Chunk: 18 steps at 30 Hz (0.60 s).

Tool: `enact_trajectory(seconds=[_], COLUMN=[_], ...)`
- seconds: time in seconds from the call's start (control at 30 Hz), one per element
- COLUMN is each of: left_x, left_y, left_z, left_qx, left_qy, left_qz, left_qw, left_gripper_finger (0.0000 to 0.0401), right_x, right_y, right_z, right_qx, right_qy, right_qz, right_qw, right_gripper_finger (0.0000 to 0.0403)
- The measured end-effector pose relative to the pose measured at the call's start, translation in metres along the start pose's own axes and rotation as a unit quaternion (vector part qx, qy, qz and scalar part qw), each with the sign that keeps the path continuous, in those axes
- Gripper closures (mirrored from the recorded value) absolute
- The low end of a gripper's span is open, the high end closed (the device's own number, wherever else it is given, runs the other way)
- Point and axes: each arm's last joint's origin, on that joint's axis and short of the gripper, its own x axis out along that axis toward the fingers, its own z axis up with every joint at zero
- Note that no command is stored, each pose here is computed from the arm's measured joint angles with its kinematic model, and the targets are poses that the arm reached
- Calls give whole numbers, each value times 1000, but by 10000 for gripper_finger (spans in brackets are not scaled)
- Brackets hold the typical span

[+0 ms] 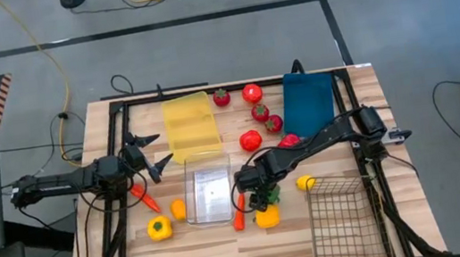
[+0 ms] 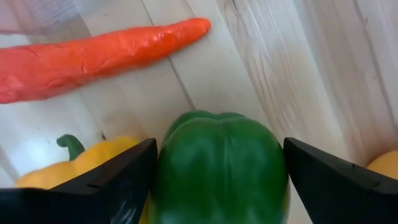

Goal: Sort produce into baskets
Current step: Put the green bell pepper into the blue bin

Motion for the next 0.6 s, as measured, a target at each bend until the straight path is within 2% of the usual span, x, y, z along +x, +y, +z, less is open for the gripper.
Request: enact_trajectory(seconds=[0.23,0.47,0.6], left_x=[0,0,0], left_y=[0,0,0], left_z=[0,0,0], left_qx=[0,0,0], left_qy=[0,0,0], left_qz=[0,0,0], left_qw=[1000,1000,1000], left_gripper_finger=[13,13,13], right_x=[0,-4,-18], right_y=[0,-2,-8], right_z=[-1,1,4], right_qx=[0,3,11], right_qy=[5,0,-14], right_qz=[-1,4,14], right_qw=[1000,1000,1000], right_gripper_finger=[74,76,76])
